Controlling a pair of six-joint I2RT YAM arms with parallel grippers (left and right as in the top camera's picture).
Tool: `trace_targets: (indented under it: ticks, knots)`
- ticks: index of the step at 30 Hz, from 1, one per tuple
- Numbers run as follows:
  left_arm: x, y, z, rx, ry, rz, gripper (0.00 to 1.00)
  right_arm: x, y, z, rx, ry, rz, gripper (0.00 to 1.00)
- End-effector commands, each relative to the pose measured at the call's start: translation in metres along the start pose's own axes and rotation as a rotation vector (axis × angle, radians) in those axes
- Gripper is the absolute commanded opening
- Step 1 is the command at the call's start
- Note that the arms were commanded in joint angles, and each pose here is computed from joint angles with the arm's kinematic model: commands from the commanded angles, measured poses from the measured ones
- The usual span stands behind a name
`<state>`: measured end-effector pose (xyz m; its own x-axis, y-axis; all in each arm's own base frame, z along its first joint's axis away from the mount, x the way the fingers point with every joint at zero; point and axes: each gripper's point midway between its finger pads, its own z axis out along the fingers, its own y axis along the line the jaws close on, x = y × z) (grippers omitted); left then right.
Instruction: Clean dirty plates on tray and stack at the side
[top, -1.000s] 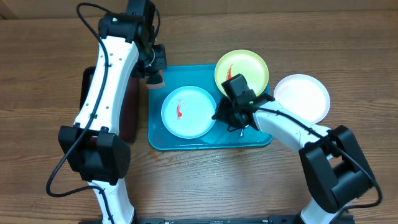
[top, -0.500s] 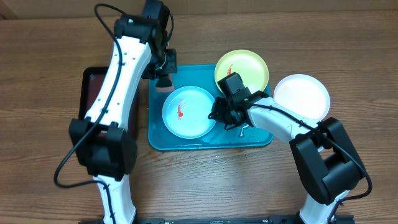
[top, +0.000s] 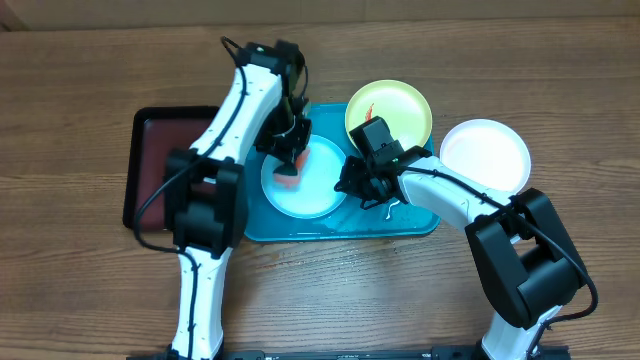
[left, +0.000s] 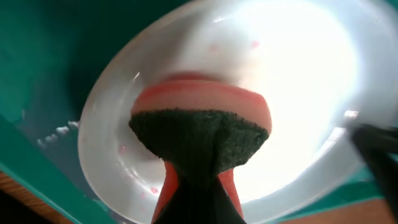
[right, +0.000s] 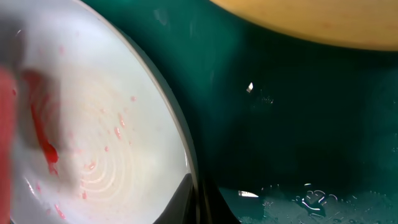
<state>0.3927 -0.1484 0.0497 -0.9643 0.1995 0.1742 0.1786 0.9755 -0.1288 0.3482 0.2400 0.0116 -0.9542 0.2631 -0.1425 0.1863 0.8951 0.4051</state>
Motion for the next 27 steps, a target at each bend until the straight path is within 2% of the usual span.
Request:
trace_targets:
  ticks: [1,6,9,20,22,27]
  knots:
    - [-0.002,0.023,0.007,-0.118,0.02,-0.011,0.04,-0.007,0.008,0.0,-0.013,-0.014,-0.003,0.04]
    - [-0.004,0.043,0.005,-0.239,-0.002,-0.104,0.04,-0.007,0.007,0.0,-0.013,-0.014,-0.003,0.04]
    - [-0.003,0.043,0.008,-0.252,0.001,-0.119,0.05,-0.007,0.007,0.0,-0.013,-0.015,-0.003,0.04]
    - [0.0,0.023,0.042,-0.269,0.006,-0.045,0.04,-0.007,0.006,0.0,-0.008,-0.015,-0.005,0.04]
    - [0.0,0.017,0.043,-0.236,0.013,-0.028,0.04,-0.007,0.006,0.0,-0.008,-0.016,-0.005,0.04]
    - [0.009,-0.023,0.046,0.025,0.064,0.114,0.04,-0.008,0.007,0.0,-0.011,-0.018,-0.006,0.04]
